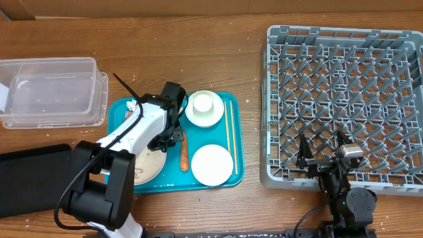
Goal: Sort waste into correct bins and load items into the dishwasher
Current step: 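Grasp the white plate's rim with the left gripper and lift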
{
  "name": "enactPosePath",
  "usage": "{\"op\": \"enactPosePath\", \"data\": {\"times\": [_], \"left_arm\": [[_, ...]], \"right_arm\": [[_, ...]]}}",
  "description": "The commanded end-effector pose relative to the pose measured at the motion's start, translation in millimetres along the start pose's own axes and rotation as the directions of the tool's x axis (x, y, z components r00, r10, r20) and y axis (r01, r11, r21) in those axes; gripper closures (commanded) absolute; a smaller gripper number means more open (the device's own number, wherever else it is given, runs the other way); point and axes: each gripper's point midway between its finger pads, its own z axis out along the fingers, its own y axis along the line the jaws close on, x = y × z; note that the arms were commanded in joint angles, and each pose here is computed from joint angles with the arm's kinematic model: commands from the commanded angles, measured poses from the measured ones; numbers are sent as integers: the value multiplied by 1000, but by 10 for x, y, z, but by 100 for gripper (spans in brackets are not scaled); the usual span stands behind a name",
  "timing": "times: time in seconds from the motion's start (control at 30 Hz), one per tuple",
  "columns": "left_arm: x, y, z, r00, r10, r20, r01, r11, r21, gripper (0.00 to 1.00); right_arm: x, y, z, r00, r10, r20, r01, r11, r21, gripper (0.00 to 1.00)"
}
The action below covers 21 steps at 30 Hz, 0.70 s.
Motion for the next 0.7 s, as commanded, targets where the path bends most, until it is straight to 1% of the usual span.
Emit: {"op": "enactPosePath", "data": {"times": [0.0, 0.23, 0.43, 0.67], "left_arm": [[6, 17, -13, 1000, 27, -8, -27, 999, -27, 96], [65, 77, -97, 998, 33, -46, -35, 998, -54, 96], [-89, 13, -359, 999, 28, -22, -29, 999, -37, 96], [-149, -3, -524, 1000, 23, -16, -24, 999, -32, 96]], "right_arm": [[20, -9, 2, 1000, 3, 3, -4, 1000, 5, 0], [19, -9, 2, 1000, 3, 3, -3, 1000, 5, 0], [19, -9, 2, 1000, 3, 3, -3, 1000, 5, 0], [19, -9, 2, 1000, 3, 3, -3, 1000, 5, 0]]}}
